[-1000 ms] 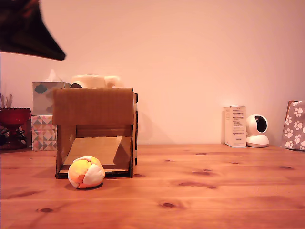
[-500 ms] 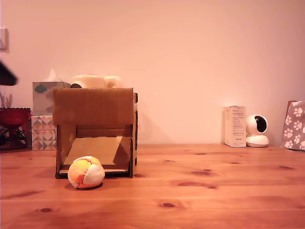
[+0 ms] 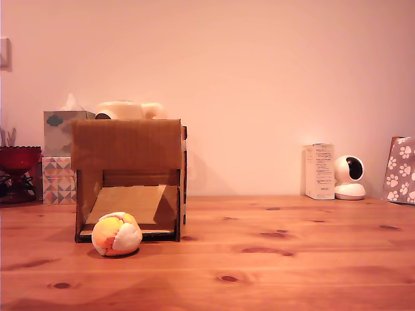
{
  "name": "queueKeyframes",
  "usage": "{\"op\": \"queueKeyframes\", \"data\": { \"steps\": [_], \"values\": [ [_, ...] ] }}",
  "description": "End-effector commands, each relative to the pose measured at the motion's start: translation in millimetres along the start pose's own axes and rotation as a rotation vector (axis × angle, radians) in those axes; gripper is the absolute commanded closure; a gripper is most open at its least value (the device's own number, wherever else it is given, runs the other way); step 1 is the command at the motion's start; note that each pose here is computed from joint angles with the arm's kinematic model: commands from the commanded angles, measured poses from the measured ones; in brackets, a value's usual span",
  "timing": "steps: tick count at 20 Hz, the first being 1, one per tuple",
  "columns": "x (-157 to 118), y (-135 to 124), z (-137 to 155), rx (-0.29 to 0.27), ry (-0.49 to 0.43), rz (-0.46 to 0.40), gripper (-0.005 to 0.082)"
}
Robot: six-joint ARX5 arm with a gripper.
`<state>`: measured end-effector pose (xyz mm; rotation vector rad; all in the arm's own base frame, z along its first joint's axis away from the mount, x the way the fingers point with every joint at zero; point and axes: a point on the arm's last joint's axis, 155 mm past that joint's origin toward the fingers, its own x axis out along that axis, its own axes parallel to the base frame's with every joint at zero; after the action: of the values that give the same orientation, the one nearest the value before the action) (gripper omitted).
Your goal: Drop the footbag into the cardboard dice tower
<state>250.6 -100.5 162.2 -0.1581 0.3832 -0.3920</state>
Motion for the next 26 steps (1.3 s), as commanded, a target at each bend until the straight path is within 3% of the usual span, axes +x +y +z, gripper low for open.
{"op": "queueKeyframes", "data": {
  "steps": [1, 12, 15, 26],
  "values": [
    [0.9, 1.8, -4.1, -0.009, 0.005, 0.005, 0.0793],
    [1.1, 1.2, -2.0, -0.010, -0.003, 0.002, 0.0793],
    [8.5, -7.9, -3.9, -0.009, 0.015, -0.048, 0.0793],
    [54.8, -45.7, -58.3, 0.029, 0.231, -0.207, 0.0793]
  ]
}}
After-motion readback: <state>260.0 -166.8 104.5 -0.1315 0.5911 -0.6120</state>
